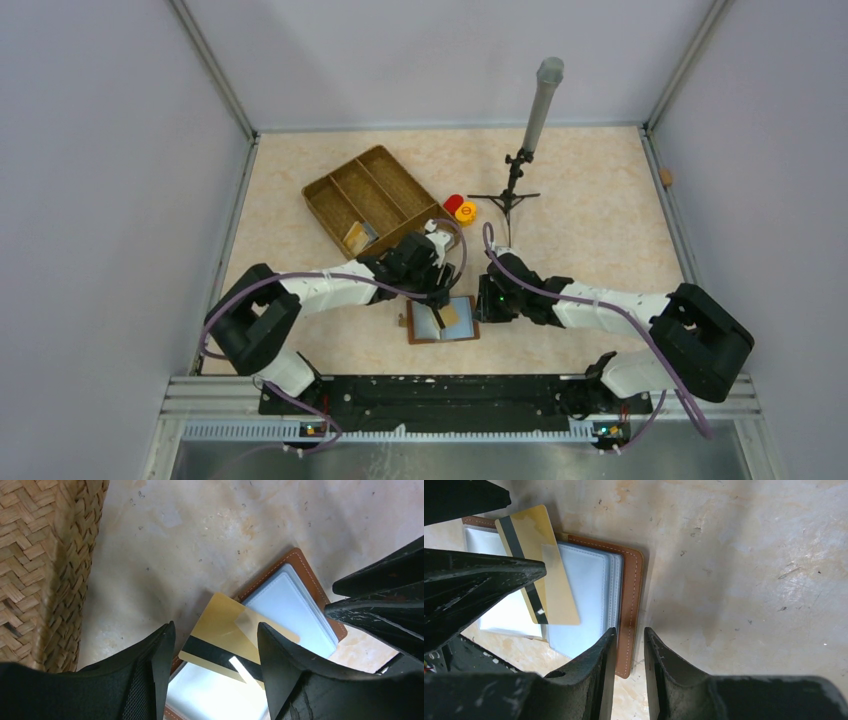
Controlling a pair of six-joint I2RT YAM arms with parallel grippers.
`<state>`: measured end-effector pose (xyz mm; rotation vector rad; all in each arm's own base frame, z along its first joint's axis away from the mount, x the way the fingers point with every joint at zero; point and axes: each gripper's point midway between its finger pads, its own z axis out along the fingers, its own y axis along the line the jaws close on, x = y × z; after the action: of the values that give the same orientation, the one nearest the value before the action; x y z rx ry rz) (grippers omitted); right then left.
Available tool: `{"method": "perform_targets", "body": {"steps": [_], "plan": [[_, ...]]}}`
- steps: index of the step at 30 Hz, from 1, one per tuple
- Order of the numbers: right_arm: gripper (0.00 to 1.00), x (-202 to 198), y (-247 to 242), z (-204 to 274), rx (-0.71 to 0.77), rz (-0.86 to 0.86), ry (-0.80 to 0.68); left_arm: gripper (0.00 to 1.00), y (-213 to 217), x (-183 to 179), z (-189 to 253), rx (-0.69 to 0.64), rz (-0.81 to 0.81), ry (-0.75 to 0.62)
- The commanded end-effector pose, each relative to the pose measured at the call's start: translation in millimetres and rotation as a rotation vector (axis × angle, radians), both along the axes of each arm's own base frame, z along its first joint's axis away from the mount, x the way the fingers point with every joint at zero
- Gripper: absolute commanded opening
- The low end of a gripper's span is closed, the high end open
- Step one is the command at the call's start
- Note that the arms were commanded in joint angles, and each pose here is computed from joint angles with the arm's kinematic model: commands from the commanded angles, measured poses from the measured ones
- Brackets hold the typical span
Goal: Put the credit cards into the card holder
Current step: Insert the credit card into the card holder.
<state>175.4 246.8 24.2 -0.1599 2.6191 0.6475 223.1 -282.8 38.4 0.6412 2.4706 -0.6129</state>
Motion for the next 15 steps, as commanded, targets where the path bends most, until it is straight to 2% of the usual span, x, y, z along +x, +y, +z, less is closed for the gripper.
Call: {"method": "perform_targets", "body": {"steps": [1, 15], "plan": [[0.26, 5, 10, 15, 0.039, 0.018, -0.051, 0.65, -17, 23, 17, -0.047, -0.026, -0.099], [0.26, 5, 9, 13, 0.04, 0.018, -0.047, 0.64, -41, 4, 13, -0.145, -0.173, -0.042]]}}
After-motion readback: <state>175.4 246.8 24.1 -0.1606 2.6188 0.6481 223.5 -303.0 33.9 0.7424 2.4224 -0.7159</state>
